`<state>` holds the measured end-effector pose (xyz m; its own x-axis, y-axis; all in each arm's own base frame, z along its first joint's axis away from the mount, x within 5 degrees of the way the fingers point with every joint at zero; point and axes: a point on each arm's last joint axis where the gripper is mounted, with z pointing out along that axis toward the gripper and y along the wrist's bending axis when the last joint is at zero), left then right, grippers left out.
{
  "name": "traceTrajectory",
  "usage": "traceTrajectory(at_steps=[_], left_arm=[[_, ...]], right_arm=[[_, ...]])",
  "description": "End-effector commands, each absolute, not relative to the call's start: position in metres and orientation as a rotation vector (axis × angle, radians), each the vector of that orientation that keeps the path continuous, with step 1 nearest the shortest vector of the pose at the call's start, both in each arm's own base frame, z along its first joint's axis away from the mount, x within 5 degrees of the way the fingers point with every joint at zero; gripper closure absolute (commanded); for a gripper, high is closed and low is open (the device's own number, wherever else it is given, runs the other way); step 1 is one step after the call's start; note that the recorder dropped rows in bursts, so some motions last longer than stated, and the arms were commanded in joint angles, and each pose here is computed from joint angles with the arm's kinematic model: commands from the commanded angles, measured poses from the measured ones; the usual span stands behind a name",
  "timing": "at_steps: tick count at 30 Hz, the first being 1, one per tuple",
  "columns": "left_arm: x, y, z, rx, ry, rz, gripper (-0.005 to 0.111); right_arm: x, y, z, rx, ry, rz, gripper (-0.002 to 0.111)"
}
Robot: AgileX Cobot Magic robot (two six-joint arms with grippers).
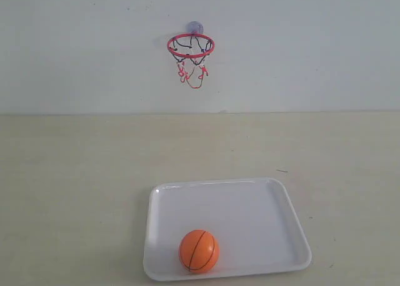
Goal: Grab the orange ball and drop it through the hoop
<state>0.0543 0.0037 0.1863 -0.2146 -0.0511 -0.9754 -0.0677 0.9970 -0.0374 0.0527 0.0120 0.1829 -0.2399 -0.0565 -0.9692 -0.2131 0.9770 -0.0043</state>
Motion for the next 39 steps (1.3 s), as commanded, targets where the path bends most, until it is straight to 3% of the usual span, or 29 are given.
traceTrajectory(at_steps=[1, 31, 39], left_arm=[[0.054, 0.004, 0.185, -0.097, 1.787, 0.008, 0.103], [0.054, 0.004, 0.185, -0.097, 1.787, 0.008, 0.103], [0.054, 0.004, 0.185, -0.097, 1.787, 0.008, 0.103]], right_arm=[[0.053, 0.012, 0.184, -0.194, 1.796, 0.141, 0.109], [0.053, 0.012, 0.185, -0.192, 1.785, 0.142, 0.109], [0.054, 0.01, 0.222, -0.139, 1.384, 0.145, 0.109]])
